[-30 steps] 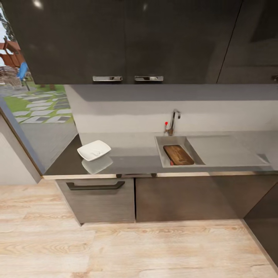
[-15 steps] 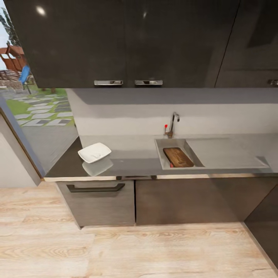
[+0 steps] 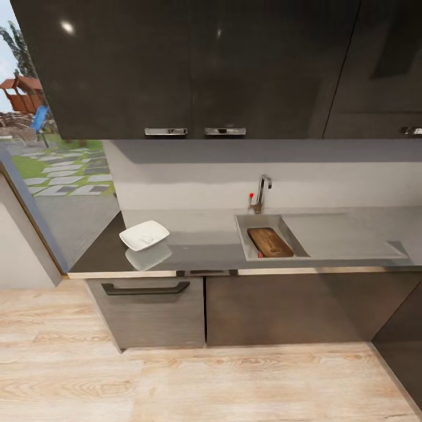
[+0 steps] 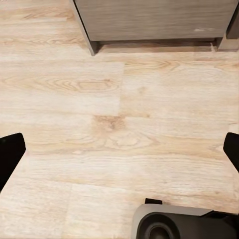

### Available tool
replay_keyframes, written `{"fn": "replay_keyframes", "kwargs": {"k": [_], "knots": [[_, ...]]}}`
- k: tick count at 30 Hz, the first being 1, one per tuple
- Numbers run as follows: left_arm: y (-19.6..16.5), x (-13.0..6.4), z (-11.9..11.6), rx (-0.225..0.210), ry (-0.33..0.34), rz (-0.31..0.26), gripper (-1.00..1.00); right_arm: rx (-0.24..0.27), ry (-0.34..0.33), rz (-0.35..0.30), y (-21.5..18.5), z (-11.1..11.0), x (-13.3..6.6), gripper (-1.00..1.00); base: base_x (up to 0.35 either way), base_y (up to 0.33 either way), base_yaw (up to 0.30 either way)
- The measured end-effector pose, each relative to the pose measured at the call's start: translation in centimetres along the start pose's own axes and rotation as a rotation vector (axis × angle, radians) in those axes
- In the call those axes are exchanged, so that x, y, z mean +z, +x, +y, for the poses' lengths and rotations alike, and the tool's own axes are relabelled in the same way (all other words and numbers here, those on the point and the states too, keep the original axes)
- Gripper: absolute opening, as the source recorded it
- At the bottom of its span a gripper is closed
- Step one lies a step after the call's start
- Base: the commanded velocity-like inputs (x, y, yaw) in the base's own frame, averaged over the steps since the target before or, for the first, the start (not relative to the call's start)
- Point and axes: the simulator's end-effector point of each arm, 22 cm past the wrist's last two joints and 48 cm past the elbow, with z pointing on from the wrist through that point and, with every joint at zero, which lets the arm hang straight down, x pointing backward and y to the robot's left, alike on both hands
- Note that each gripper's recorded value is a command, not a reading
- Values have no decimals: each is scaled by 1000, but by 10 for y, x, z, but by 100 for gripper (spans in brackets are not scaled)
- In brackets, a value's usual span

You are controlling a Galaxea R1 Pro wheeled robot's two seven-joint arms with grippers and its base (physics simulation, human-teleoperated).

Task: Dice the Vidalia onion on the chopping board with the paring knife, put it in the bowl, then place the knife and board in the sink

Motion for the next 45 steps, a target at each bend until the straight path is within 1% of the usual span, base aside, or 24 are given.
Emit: {"fn": "replay_keyframes", "kwargs": {"k": [22,30,33,36,37,39,40,44,45], "knots": [[-10,4,-1,-8,-1,-35,100,11,-6,-33,-12,3,3,100,0,0,0],[-11,4,-1,-8,0,-37,100,10,2,-26,-11,1,3,100,0,0,0],[-9,3,-2,-7,1,-33,100,7,8,-12,-8,0,3,100,0,0,0],[4,-1,-1,1,2,-1,100,-32,15,75,11,-1,3,100,0,0,0],[15,-5,-1,7,0,24,100,-61,16,136,24,-3,2,100,0,0,0],[34,-13,0,17,-1,69,100,-103,20,214,41,-8,0,100,0,0,0],[51,-21,2,29,-4,112,100,-127,22,254,49,-11,-2,100,0,0,0],[93,-40,10,67,-11,229,100,-156,21,305,60,-14,-5,100,0,0,0],[109,-48,13,85,-13,284,100,-171,23,334,66,-15,-7,100,0,0,0]]}}
